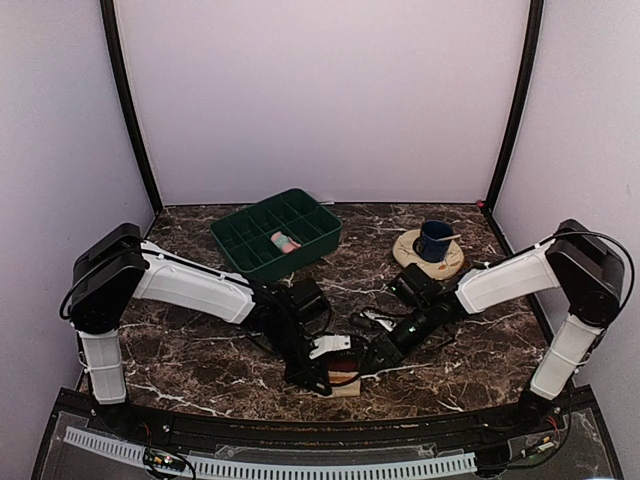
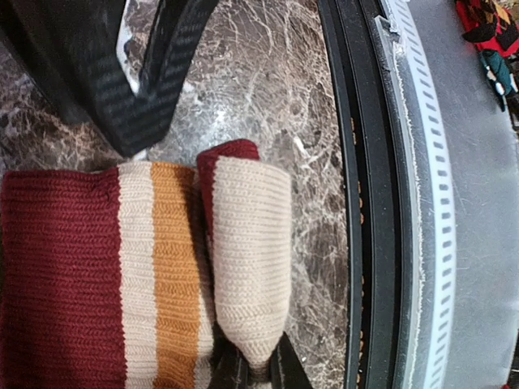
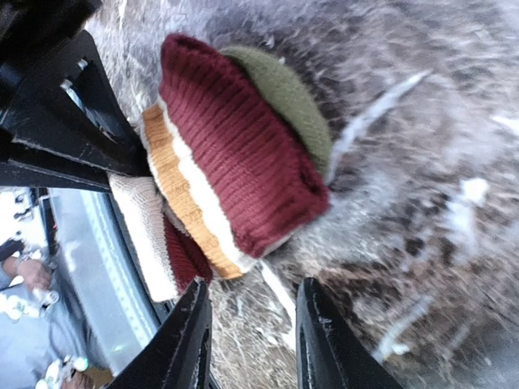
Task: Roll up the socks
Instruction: Roll the sock at the center of the board.
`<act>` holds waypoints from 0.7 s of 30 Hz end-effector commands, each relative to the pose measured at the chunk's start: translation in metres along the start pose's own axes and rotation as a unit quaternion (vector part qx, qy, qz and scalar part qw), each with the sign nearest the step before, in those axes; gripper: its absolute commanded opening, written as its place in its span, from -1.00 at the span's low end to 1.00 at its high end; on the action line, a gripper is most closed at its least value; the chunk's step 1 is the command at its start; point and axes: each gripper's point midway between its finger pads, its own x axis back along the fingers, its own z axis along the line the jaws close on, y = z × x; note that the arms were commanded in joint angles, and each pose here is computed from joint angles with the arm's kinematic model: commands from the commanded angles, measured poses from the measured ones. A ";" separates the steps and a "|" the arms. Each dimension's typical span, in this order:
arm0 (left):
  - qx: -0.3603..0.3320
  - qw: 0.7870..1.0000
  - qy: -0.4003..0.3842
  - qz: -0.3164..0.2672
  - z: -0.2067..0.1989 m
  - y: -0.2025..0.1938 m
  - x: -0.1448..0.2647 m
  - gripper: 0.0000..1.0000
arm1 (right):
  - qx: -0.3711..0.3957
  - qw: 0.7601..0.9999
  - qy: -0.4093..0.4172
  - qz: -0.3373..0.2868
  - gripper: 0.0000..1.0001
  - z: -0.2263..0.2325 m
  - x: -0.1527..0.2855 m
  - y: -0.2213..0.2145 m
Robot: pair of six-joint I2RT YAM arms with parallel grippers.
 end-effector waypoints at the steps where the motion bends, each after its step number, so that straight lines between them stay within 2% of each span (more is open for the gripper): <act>1: 0.059 0.997 -0.050 0.027 -0.005 -0.014 0.003 -0.87 | 0.027 0.997 -0.047 -0.060 -0.35 -0.007 0.015 0.017; 10: 0.119 0.984 -0.128 0.029 -0.005 -0.010 0.004 -0.88 | 0.106 0.975 -0.155 -0.122 -0.36 -0.008 0.040 0.022; 21: 0.162 0.972 -0.166 0.031 0.004 -0.008 0.007 -0.88 | 0.239 0.935 -0.235 -0.116 -0.35 0.028 0.023 0.014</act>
